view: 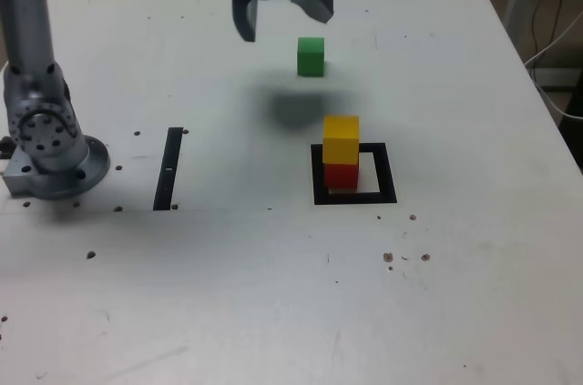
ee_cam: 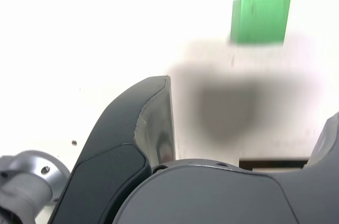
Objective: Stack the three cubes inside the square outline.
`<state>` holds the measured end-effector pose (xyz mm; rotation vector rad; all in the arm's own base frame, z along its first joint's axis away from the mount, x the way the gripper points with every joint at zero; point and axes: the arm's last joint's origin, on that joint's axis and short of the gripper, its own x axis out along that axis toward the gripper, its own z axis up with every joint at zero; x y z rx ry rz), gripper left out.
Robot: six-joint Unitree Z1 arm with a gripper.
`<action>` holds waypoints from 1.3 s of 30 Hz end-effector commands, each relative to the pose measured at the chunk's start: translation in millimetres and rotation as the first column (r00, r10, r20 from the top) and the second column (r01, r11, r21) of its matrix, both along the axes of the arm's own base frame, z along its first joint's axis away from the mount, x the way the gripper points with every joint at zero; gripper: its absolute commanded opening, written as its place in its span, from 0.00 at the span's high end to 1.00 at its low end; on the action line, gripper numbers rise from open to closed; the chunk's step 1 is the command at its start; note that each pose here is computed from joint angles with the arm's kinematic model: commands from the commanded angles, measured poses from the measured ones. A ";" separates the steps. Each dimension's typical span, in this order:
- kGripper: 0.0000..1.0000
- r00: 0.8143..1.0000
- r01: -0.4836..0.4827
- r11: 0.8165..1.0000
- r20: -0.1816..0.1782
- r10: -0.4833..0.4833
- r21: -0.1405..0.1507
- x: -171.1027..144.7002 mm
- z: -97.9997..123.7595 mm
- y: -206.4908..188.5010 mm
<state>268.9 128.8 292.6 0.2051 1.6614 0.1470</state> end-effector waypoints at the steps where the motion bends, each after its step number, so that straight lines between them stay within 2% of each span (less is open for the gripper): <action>1: 0.00 1.000 -0.007 1.000 -0.013 0.007 -0.011 9.3 -7.5 16.2; 8: 0.01 0.999 -0.024 0.998 -0.039 0.022 -0.054 31.7 -30.5 59.5; 12: 0.01 0.999 -0.022 0.997 -0.047 0.018 -0.076 38.4 -41.0 64.8; 17: 0.02 0.999 0.001 0.991 -0.046 -0.007 -0.133 46.9 -55.7 64.6; 22: 0.08 0.998 0.005 0.989 -0.058 -0.014 -0.149 53.1 -69.0 68.9; 26: 0.19 0.998 -0.003 0.989 -0.068 -0.007 -0.148 55.1 -78.2 73.9; 33: 0.53 0.999 -0.005 0.991 -0.051 -0.002 -0.136 58.0 -85.8 77.7; 39: 0.68 0.999 -0.008 0.988 -0.053 0.000 -0.151 58.8 -89.7 78.4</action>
